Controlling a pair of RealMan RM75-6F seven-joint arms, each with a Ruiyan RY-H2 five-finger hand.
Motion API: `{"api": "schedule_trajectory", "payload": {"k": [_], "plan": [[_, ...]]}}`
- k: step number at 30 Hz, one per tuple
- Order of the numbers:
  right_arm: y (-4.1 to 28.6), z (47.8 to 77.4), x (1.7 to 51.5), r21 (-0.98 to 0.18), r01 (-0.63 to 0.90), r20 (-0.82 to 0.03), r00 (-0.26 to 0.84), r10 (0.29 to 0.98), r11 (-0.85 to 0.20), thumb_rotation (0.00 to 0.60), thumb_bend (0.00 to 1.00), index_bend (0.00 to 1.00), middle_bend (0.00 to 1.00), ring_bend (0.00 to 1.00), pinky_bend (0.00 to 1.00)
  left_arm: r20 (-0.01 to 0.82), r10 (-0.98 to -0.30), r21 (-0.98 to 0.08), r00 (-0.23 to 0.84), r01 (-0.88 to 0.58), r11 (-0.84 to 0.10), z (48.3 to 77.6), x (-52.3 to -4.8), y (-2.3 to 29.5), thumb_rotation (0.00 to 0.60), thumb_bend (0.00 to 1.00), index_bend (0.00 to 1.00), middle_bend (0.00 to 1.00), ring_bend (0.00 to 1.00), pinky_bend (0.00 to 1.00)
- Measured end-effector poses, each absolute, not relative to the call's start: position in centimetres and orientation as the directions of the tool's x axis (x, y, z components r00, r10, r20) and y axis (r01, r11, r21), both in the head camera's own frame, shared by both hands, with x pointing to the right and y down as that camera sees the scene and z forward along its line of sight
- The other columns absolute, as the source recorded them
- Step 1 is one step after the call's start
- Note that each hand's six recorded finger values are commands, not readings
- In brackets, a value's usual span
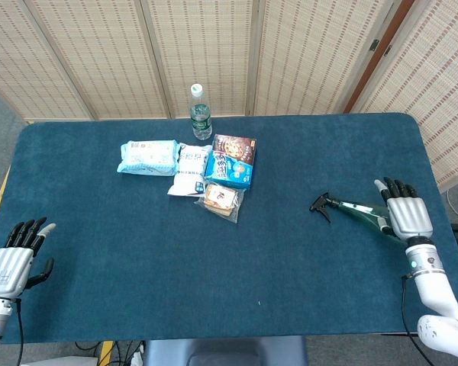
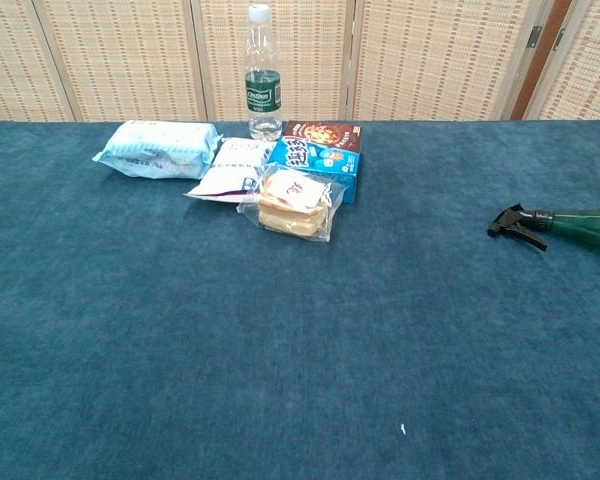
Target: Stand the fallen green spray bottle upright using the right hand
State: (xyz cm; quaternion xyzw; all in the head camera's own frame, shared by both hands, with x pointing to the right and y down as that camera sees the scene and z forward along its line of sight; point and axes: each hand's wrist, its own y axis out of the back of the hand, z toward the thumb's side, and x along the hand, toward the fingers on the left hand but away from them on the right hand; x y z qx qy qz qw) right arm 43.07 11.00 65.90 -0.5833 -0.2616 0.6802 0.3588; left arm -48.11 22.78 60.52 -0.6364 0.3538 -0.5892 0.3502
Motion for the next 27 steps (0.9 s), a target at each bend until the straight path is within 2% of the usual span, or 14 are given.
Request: {"api": "schedule_trajectory", "payload": {"k": [15,27], "plan": [[10.7,68.0,40.5,-0.755,-0.206,-0.627,-0.047,0.777,-0.622,0.600,0.31,0.05,0.06,0.00,0.12,0.497,-0.866,-0.864,0.059,-0.055,-0.500,60.5,-49.1,23.4,0.600,0.45,0.12,0.07,0.00,0.00],[11.8,69.8,40.2,-0.746,-0.175,-0.645,-0.053,0.763,-0.643,0.600,0.31,0.05,0.07,0.00,0.12,0.506,-0.861,-0.859,0.051,-0.055,-0.509,60.6,-49.9,23.7,0.600,0.45,0.12,0.07,0.00,0.00]]}}
